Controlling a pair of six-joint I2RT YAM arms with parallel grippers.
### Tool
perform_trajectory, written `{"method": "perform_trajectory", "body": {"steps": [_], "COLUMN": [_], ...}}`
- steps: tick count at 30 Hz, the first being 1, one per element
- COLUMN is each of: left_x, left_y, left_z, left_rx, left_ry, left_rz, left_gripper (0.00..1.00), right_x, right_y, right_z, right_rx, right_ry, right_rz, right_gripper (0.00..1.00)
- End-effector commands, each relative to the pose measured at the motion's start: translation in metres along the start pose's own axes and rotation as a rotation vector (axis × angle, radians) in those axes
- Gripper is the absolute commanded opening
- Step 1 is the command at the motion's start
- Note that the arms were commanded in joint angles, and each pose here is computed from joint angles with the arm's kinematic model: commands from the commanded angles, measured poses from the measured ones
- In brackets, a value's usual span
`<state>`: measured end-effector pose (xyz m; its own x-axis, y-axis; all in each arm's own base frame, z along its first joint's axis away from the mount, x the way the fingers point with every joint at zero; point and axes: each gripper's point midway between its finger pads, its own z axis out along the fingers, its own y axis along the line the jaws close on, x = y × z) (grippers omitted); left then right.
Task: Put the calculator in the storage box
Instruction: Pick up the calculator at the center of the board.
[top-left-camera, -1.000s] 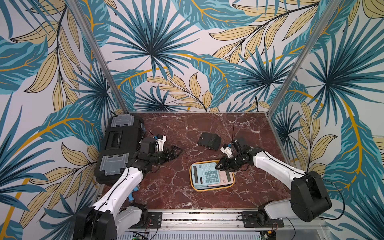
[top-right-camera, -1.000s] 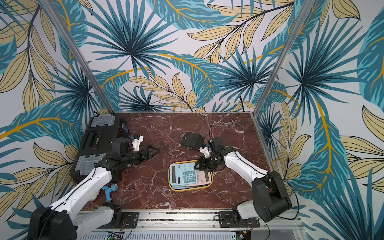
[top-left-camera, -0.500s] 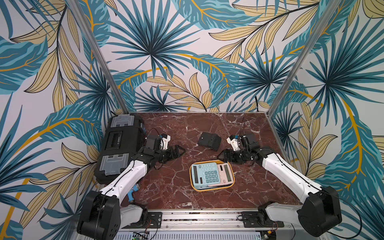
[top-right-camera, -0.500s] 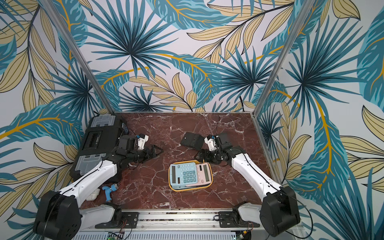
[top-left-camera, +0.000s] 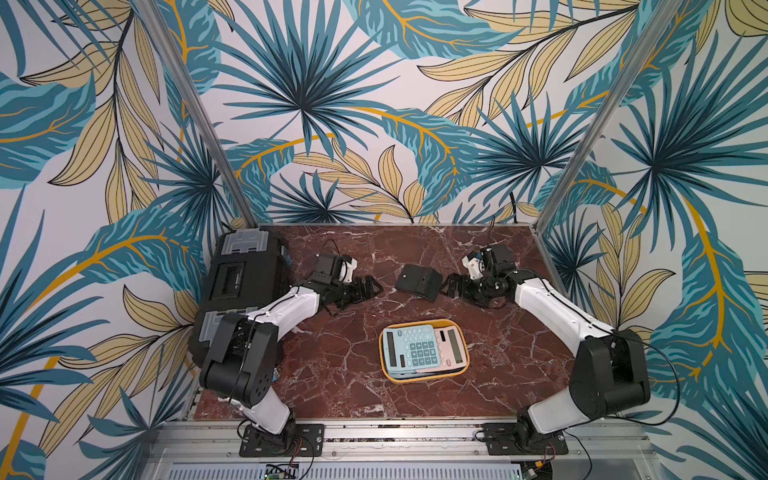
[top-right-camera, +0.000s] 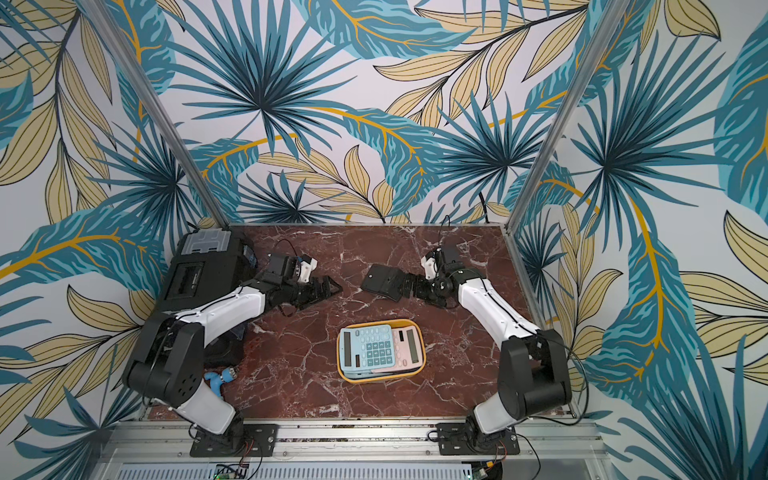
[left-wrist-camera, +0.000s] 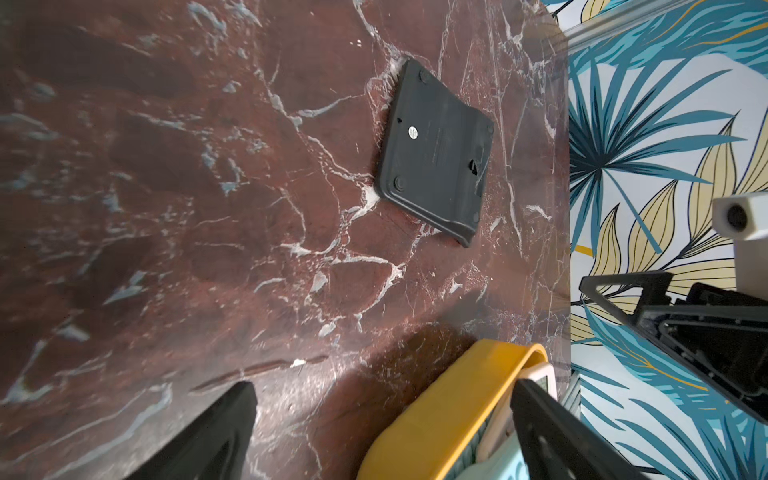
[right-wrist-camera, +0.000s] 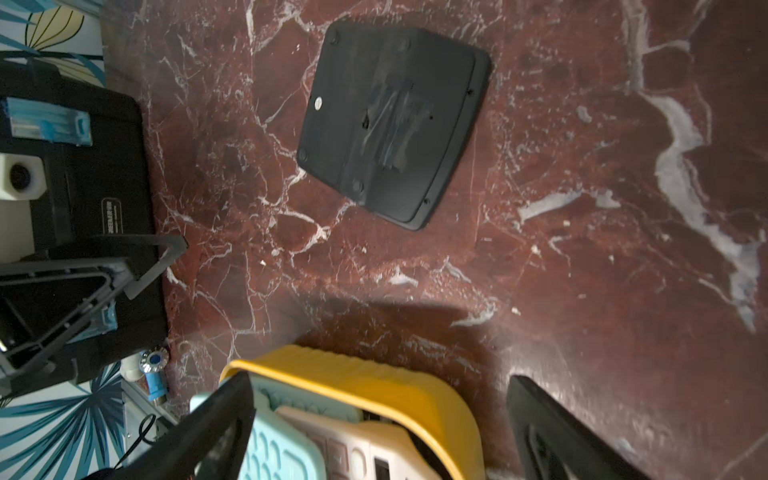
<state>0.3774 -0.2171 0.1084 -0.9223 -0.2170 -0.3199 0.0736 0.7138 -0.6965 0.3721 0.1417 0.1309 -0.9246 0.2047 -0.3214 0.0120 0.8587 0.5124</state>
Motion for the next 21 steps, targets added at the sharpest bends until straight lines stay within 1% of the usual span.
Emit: {"method": "perform_trajectory", "body": {"steps": [1, 5, 9, 13, 21], "left_x": [-0.011, 0.005, 0.015, 0.02, 0.024], "left_y": [-0.024, -0.025, -0.031, -0.04, -0.04], "left_z": [0.017, 0.043, 0.06, 0.072, 0.096], "left_rx": [0.065, 0.104, 0.134, 0.158, 0.166], "left_ry": [-0.014, 0.019, 0.036, 0.044, 0.058], "left_rz": [0.054, 0.025, 0.009, 0.007, -0.013], "left_gripper": [1.0, 1.0, 1.0, 1.0, 1.0], "right_x": [-0.021, -0.04, -0.054, -0.068, -0.092], "right_y": [0.003, -0.001, -0.003, -0.003, -0.004], "right_z": [0.013, 0.033, 0.052, 0.065, 0.087], "right_rx": [-0.022, -0.009, -0.021, -0.034, -0.068], "right_ry": [-0.011, -0.001, 0.019, 0.022, 0.026], "right_rz": [-0.007, -0.024, -0.022, -0.03, -0.047], "right_gripper": [1.0, 0.99, 0.99, 0.99, 0.99]}}
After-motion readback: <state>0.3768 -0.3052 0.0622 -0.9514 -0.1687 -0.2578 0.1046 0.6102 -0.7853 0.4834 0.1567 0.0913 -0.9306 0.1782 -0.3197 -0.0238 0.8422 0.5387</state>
